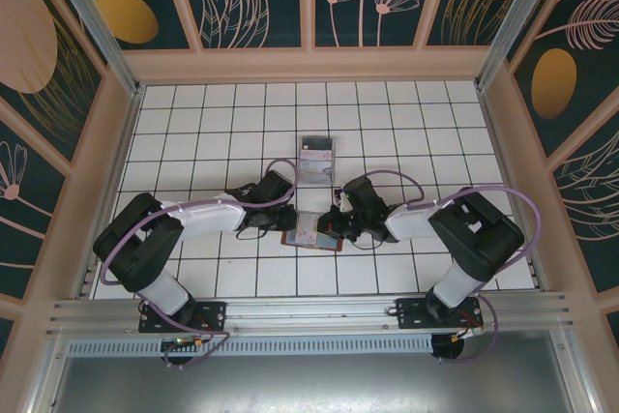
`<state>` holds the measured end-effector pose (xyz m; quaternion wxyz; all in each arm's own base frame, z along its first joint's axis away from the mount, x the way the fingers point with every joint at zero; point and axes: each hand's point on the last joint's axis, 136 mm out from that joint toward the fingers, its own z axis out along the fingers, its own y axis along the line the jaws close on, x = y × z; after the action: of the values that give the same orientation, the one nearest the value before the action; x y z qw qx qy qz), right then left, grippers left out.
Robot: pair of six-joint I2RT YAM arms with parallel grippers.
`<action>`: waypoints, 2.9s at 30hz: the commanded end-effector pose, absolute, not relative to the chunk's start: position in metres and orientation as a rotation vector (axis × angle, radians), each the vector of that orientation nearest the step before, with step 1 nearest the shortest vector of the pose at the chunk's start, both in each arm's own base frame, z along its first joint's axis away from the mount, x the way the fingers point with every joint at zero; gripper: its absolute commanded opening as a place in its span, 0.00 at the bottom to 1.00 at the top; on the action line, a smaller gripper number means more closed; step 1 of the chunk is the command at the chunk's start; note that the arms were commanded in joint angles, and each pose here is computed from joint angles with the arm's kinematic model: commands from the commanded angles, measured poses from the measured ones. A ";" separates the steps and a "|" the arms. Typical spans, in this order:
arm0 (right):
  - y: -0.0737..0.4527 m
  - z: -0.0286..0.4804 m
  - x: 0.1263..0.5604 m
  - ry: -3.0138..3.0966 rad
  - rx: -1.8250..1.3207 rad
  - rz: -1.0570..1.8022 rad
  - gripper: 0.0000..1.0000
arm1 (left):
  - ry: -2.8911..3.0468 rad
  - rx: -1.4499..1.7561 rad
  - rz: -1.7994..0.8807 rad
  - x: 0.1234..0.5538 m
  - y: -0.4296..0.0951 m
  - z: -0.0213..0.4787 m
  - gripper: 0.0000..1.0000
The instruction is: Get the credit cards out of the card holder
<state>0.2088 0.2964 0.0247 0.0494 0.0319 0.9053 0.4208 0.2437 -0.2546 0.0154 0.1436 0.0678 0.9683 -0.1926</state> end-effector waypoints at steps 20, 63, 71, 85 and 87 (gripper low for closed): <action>0.246 0.044 0.206 2.771 0.154 1.040 0.00 | 2.953 0.208 -0.394 0.211 -0.223 -0.011 0.20; 0.260 0.149 0.357 1.981 -1.674 0.068 0.00 | 2.745 0.093 -0.440 0.235 -0.216 0.049 0.30; 0.267 0.144 0.370 1.949 -1.856 0.124 0.00 | 2.745 0.048 -0.424 0.230 -0.201 0.046 0.30; 0.285 0.126 0.403 1.955 -1.974 0.138 0.00 | 2.757 0.005 -0.422 0.228 -0.195 0.043 0.30; 0.286 0.121 0.403 1.969 -1.989 0.152 0.00 | 2.759 0.004 -0.428 0.228 -0.196 0.043 0.31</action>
<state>0.4107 0.2906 0.1276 0.2008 -0.6906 0.6938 0.0376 0.2310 -0.2027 0.0456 0.1786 0.0145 0.9709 -0.1586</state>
